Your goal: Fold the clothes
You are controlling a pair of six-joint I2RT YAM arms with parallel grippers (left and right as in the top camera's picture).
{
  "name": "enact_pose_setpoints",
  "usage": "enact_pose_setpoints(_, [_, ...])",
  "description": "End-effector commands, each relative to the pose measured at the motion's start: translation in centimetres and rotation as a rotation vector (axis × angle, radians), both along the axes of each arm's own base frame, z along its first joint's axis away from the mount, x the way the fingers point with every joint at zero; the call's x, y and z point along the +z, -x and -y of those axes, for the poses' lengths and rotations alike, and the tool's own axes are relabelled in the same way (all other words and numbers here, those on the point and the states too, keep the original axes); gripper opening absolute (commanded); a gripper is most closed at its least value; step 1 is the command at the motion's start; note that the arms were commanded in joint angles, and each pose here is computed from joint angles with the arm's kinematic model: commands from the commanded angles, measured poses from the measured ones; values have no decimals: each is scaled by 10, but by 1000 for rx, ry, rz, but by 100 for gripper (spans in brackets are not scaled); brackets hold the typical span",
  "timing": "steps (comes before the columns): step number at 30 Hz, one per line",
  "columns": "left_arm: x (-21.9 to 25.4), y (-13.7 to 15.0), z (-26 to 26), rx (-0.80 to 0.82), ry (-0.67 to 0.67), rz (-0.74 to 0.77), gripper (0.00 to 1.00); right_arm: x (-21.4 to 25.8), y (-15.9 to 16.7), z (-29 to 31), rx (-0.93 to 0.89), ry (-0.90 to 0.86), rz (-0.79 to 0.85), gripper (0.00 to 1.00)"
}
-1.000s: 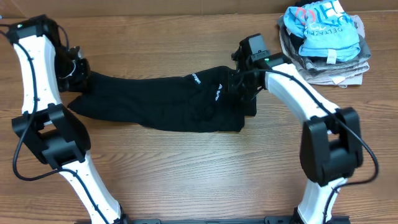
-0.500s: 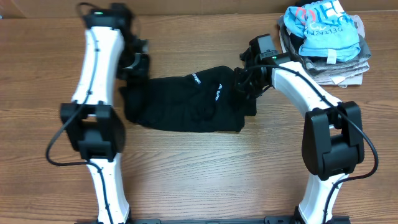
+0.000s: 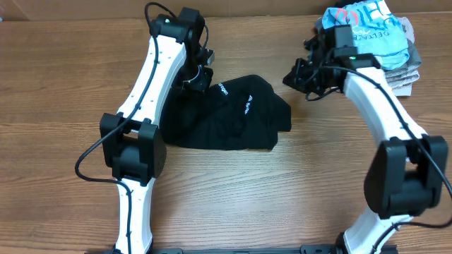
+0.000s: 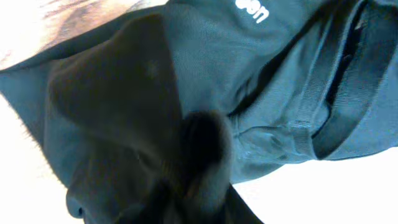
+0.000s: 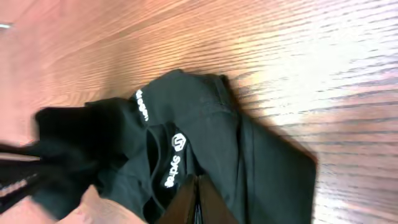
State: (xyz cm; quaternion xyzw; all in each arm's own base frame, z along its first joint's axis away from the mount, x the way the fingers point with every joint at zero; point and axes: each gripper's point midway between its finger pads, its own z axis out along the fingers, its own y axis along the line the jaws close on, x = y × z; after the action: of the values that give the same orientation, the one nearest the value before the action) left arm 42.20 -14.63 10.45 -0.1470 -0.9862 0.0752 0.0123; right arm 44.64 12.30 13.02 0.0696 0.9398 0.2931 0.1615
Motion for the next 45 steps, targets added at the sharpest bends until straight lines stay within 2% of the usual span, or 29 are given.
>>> enact_pose_setpoints(1, [-11, 2, 9, 14, 44, -45, 69, 12, 4, -2, 29, -11, 22, 14])
enact_pose_setpoints(3, [-11, 2, 9, 9, 41, -43, 88, 9, 6, 3, 18, 3, 6, 27])
enact_pose_setpoints(5, [-11, 1, 8, -12, 38, -36, 98, 7, 8, 5, 12, 7, -8, 36])
enact_pose_setpoints(9, [-2, -4, -3, -4, 15, -17, 100, 1, 16, 6, 11, 9, -45, 53])
enact_pose_setpoints(15, [43, -17, -26, 18, 8, 67, 100, -20, 34, 6, 15, 10, -120, 69])
enact_pose_setpoints(24, [106, -40, -46, 42, -9, 276, 100, -60, 70, 6, 83, 15, -204, 83])
enact_pose_setpoints(31, [117, -45, -48, 12, -25, 331, 100, -60, 67, 5, 140, 33, -151, 98])
enact_pose_setpoints(37, [129, -54, -54, 16, -53, 395, 100, -63, 63, 11, 151, 72, -126, 100])
enact_pose_setpoints(45, [182, -54, -55, 29, -25, 556, 100, -64, 63, 13, 153, 84, -123, 100])
